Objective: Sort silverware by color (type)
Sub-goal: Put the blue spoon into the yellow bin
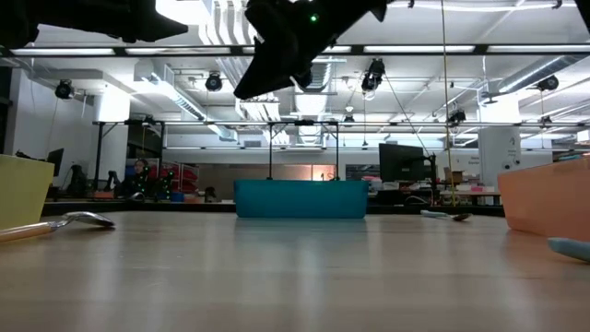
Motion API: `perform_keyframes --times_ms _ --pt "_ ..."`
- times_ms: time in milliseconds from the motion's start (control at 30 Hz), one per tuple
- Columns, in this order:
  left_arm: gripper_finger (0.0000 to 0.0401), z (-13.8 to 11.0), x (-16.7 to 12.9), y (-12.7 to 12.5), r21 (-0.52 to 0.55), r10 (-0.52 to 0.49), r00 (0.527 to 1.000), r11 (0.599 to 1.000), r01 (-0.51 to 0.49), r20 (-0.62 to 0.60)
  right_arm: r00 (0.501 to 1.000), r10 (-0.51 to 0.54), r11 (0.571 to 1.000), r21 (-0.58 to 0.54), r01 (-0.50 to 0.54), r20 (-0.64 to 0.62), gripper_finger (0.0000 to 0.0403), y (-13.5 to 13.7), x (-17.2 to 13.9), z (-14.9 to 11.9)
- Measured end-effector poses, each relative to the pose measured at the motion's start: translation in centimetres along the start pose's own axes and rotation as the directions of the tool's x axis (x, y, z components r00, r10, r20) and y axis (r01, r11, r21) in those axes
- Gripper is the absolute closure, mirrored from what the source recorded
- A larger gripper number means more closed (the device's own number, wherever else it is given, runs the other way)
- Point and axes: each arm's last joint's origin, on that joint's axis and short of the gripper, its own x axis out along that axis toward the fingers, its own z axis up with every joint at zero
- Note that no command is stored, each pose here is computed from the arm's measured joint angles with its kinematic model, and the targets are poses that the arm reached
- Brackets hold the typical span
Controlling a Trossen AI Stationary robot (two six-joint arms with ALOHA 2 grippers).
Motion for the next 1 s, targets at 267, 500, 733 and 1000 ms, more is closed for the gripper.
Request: perform_keyframes --times_ms 267,500,733,1000 --pt "0.0401 -1.0 0.0 -0.8 -0.164 -0.051 0.996 0.986 0.039 -0.072 0.988 -0.008 0.997 -0.079 0.02 0.152 0.0345 0.1 0.0 -0.8" --pt "0.0401 -2.5 -0.1 -2.1 -0.353 -0.194 0.968 0.927 0.127 -0.161 0.968 0.048 0.988 -0.157 -0.009 0.248 0.0346 0.7 0.1 -1.4" --pt "0.0401 -3.2 0.1 -3.3 -0.49 -0.317 0.931 0.85 0.194 -0.182 0.959 0.099 0.982 -0.18 -0.051 0.265 0.0346 1.2 -0.3 -1.3" --pt "0.0401 -4.1 0.4 -4.6 -0.538 -0.361 0.903 0.822 0.189 -0.233 0.946 0.149 0.965 -0.252 -0.076 0.286 0.0346 3.2 -2.0 -1.0"
